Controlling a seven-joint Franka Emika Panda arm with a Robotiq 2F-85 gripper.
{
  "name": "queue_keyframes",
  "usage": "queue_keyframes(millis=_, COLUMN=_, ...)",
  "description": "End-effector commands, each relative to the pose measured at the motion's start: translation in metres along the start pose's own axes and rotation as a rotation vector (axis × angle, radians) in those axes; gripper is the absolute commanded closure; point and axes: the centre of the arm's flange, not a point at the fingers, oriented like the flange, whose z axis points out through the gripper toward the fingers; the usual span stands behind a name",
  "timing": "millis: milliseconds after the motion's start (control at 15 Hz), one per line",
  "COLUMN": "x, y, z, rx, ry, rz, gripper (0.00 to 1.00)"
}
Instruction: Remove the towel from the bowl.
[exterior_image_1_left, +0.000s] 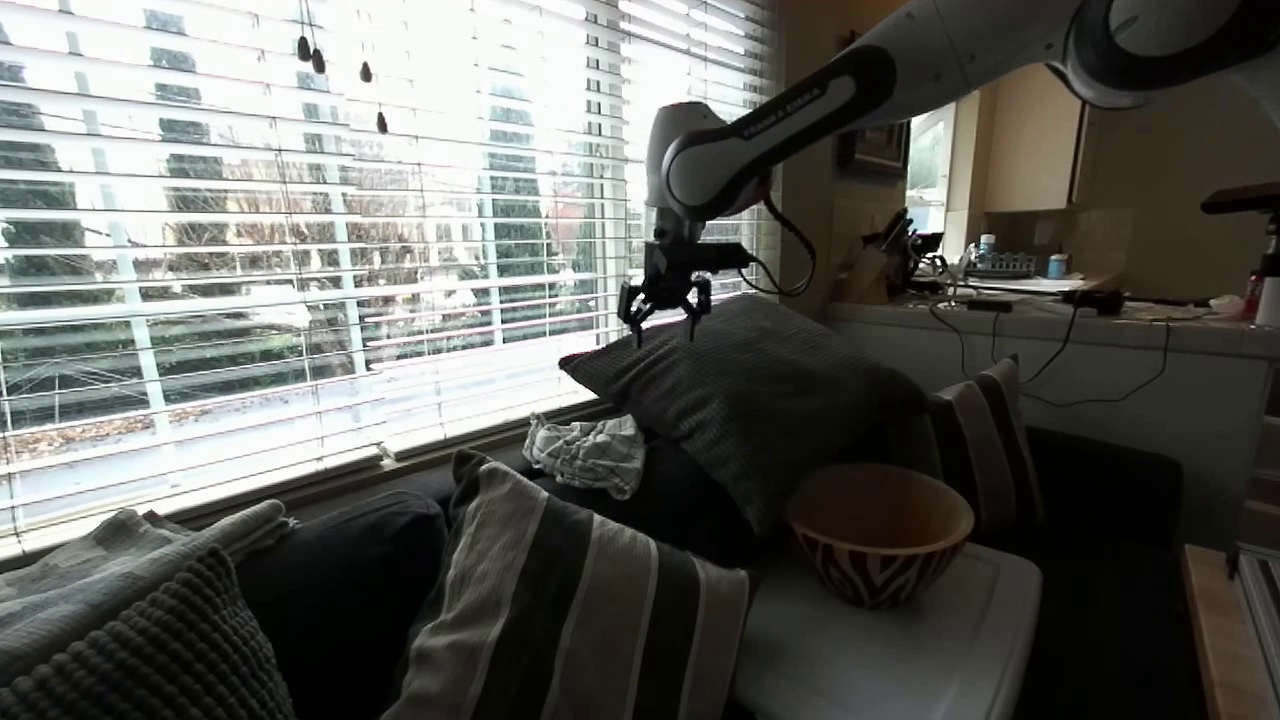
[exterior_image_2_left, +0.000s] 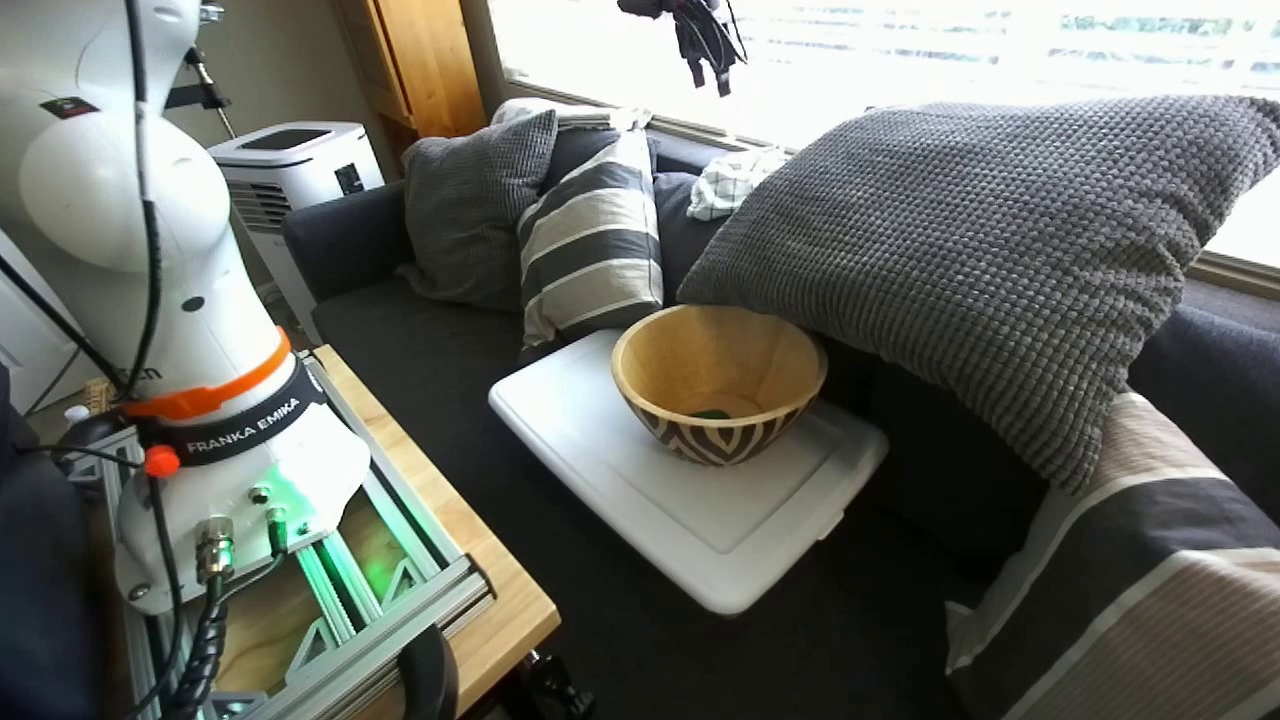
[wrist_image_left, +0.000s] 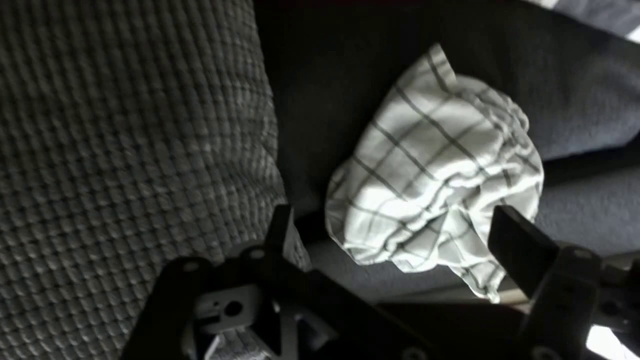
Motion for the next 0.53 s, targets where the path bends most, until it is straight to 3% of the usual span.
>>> queue_keyframes(millis=0, x=-0.068, y=0.052, z=-0.018, rx=-0.085, ry=-0.184, rz=-0.044, gripper=0.00)
queue_keyframes(millis=333, x=-0.135, y=0.110, z=-0.017, rx=-0.147, ry=-0.431, rz=-0.214, gripper=0.00)
queue_keyframes(millis=467, x=-0.161, y=0.135, z=-0.018, rx=-0.145, ry=-0.424, rz=-0.305, gripper=0.00)
